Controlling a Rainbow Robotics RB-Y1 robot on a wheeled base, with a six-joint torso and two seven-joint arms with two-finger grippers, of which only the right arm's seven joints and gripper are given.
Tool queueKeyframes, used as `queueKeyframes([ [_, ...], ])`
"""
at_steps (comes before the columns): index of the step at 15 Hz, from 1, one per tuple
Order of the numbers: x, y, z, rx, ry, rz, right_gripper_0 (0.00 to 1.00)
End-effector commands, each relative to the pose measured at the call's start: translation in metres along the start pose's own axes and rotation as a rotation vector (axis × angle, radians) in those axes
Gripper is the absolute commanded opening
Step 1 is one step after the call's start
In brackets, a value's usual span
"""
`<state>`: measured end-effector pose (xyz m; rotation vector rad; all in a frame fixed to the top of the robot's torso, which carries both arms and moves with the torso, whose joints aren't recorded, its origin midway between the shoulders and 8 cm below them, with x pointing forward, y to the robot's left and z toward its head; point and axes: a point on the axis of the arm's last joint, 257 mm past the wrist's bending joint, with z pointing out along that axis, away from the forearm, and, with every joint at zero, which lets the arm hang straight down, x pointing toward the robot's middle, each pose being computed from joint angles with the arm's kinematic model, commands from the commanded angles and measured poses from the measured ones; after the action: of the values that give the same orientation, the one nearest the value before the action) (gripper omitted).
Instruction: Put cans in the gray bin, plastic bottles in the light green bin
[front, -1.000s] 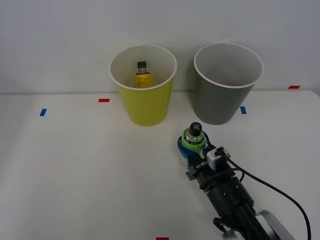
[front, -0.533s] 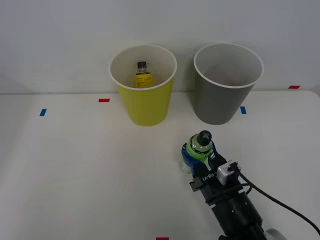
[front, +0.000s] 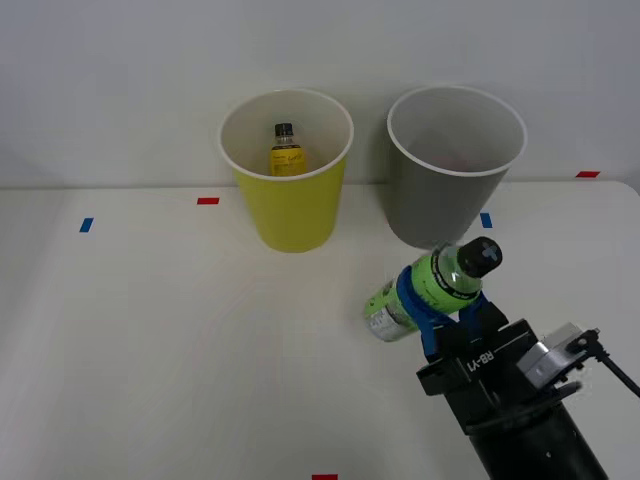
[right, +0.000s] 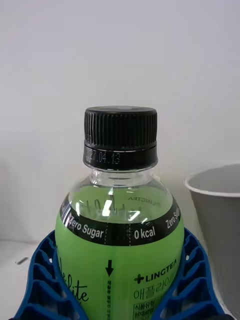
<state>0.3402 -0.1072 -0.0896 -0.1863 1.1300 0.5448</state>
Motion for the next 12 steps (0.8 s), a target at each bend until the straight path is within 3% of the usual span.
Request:
queueKeyframes([
  [1,-0.045,0.023,0.038,-0.038,-0.010,0.112,0.00],
  [7,-0.078,0.037,0.149,-0.054,0.034,0.148,0.00],
  [12,-0.087,0.043,0.205,-0.060,0.026,0.225,0.00],
])
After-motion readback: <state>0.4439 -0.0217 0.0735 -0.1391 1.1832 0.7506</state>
